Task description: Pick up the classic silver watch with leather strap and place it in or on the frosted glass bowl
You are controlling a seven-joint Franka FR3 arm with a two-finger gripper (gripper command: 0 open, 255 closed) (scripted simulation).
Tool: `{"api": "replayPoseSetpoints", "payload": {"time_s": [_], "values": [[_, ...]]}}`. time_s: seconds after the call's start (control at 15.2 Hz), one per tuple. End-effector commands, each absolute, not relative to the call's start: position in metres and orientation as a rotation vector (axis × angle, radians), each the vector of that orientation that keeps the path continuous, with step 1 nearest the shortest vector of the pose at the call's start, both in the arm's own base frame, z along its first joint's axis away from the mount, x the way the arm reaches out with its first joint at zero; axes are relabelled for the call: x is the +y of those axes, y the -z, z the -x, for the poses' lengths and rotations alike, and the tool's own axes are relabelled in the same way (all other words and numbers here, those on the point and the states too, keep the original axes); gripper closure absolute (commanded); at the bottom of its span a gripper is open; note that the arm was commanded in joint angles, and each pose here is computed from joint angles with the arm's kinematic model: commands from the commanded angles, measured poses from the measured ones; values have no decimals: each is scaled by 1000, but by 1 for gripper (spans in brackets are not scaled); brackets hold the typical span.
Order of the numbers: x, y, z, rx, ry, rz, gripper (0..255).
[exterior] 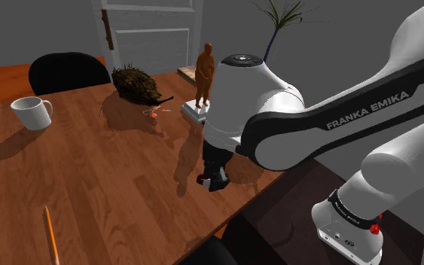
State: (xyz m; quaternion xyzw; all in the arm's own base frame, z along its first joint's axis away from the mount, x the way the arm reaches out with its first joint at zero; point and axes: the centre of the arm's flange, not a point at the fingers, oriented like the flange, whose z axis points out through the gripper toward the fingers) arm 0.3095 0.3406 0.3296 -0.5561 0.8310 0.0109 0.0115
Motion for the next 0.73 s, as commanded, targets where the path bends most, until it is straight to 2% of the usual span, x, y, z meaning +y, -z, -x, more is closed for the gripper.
{"api": "replayPoseSetpoints", "payload": {"time_s": [0.0, 0.66], "values": [[340, -341, -310, 2592, -36, 1734, 255], [340, -393, -310, 2592, -36, 1734, 255]]}}
